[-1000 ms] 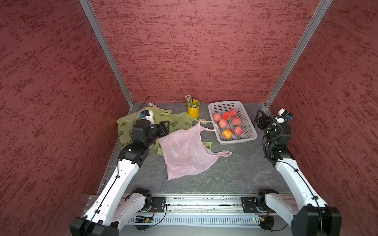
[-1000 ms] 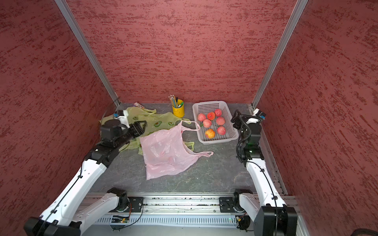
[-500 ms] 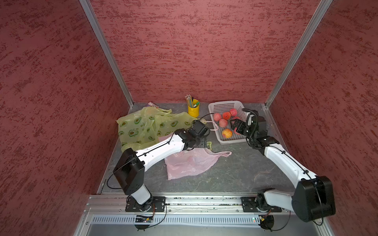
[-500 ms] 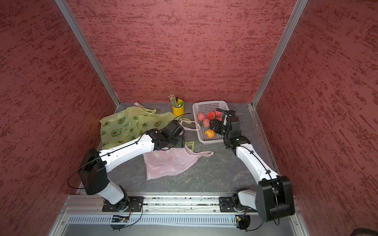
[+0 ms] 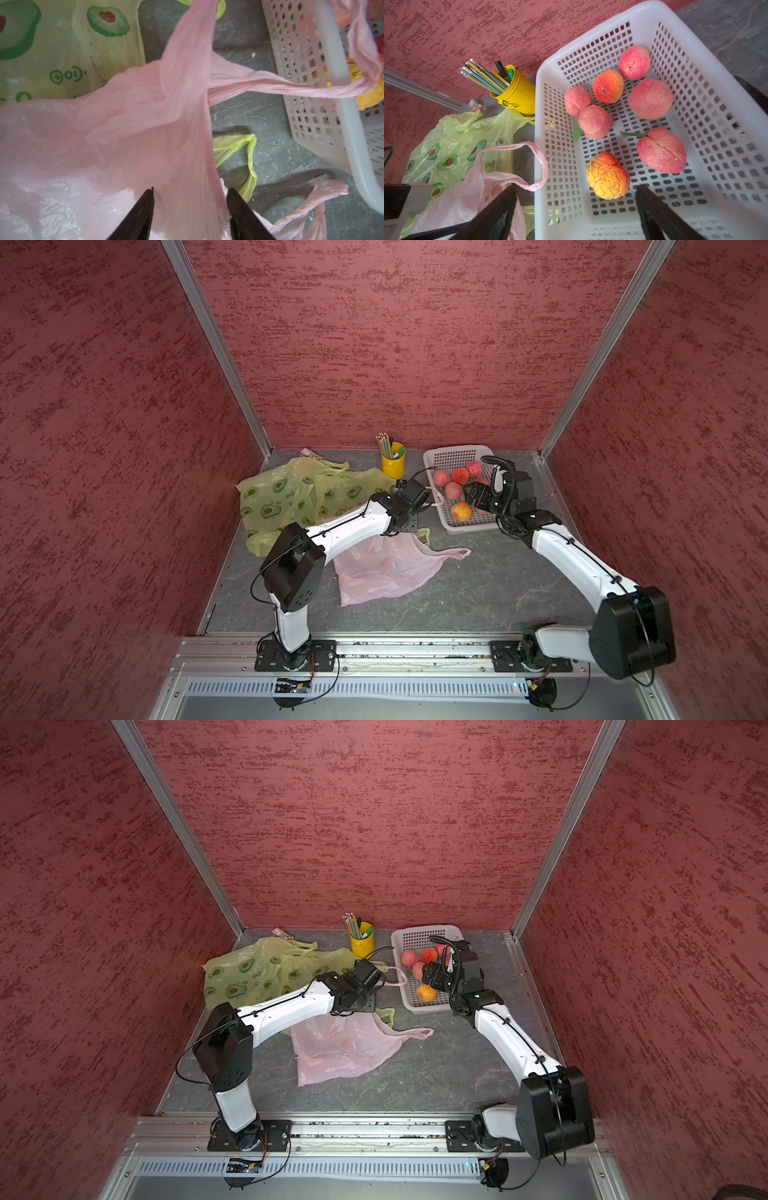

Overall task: Place the peach into a plastic bag & tie a knot
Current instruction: Pick up the plastic bag at the center of the board, then pick up the peach from the basket, then place the peach in the plastic bag.

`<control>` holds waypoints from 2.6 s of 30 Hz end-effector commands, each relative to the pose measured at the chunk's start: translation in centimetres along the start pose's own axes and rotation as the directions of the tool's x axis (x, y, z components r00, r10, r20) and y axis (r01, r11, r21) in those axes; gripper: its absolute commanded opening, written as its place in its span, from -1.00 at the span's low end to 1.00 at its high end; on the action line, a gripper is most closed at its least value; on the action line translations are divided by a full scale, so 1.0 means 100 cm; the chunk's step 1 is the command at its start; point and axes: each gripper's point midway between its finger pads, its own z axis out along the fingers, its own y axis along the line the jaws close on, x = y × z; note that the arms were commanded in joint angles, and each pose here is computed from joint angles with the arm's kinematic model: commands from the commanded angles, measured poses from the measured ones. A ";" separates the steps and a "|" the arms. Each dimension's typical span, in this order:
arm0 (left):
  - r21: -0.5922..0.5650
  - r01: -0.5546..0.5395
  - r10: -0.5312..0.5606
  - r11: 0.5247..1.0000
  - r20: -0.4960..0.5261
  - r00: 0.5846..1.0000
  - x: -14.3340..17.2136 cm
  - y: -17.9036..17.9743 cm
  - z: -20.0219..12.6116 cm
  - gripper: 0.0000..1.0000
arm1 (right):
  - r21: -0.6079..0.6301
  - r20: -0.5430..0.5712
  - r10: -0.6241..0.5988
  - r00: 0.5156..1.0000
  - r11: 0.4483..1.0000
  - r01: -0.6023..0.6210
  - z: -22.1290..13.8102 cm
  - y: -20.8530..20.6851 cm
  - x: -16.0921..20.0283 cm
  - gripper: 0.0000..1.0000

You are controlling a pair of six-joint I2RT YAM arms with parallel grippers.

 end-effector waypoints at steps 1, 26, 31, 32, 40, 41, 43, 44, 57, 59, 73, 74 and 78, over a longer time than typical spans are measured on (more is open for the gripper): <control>0.035 0.052 -0.052 0.998 0.001 0.999 -0.005 0.010 -0.001 -0.49 | 0.047 -0.026 -0.028 0.999 0.998 0.030 0.006 -0.004 0.001 0.93; 0.527 0.114 -0.137 0.842 0.004 0.991 0.002 0.030 -0.103 -1.00 | 0.161 -0.335 -0.030 0.942 0.983 0.088 0.098 -0.038 0.077 0.98; 0.532 0.128 -0.148 0.837 -0.005 0.989 0.006 0.033 -0.102 -1.00 | 0.166 -0.321 -0.019 0.947 0.983 0.076 0.102 -0.040 0.078 0.80; 0.534 0.127 -0.148 0.836 -0.004 0.989 0.006 0.033 -0.103 -1.00 | 0.169 -0.321 -0.018 0.947 0.983 0.076 0.102 -0.041 0.079 0.71; 0.566 0.126 -0.157 0.815 0.006 0.988 -0.003 0.032 -0.115 -1.00 | 0.145 -0.219 -0.034 0.975 0.987 0.068 0.078 -0.025 0.045 0.16; 0.574 0.129 -0.161 0.809 0.006 0.987 -0.005 0.032 -0.116 -1.00 | 0.139 -0.201 -0.037 0.979 0.988 0.066 0.071 -0.021 0.037 0.13; 0.586 0.128 -0.163 0.800 0.006 0.987 -0.008 0.030 -0.120 -1.00 | 0.123 -0.162 -0.041 0.986 0.990 0.061 0.056 -0.013 0.022 0.06; 0.593 0.127 -0.162 0.795 0.006 0.987 -0.009 0.029 -0.122 -1.00 | 0.117 -0.140 -0.039 0.989 0.992 0.055 0.046 -0.009 0.013 0.04; 0.642 0.139 -0.177 0.754 -0.006 0.984 -0.030 0.017 -0.132 -1.00 | -0.499 0.147 -0.112 0.983 0.849 0.172 -0.132 0.153 -0.057 -0.32; 0.661 0.149 -0.186 0.736 -0.014 0.982 -0.033 0.013 -0.134 -1.00 | -0.622 0.118 -0.163 0.980 0.757 0.200 -0.151 0.187 -0.042 -0.33; 0.748 0.146 -0.238 0.648 0.017 0.971 -0.052 -0.001 -0.162 -1.00 | -0.619 -0.217 -0.284 0.934 0.780 0.093 -0.078 0.204 0.064 -0.36; 0.754 0.143 -0.239 0.641 0.019 0.971 -0.053 -0.002 -0.163 -1.00 | -0.611 -0.229 -0.284 0.931 0.787 0.090 -0.074 0.203 0.067 -0.34; 0.777 0.136 -0.237 0.614 0.017 0.971 -0.058 -0.009 -0.164 -1.00 | -0.533 -0.279 -0.272 0.921 0.842 0.087 -0.052 0.190 0.074 -0.31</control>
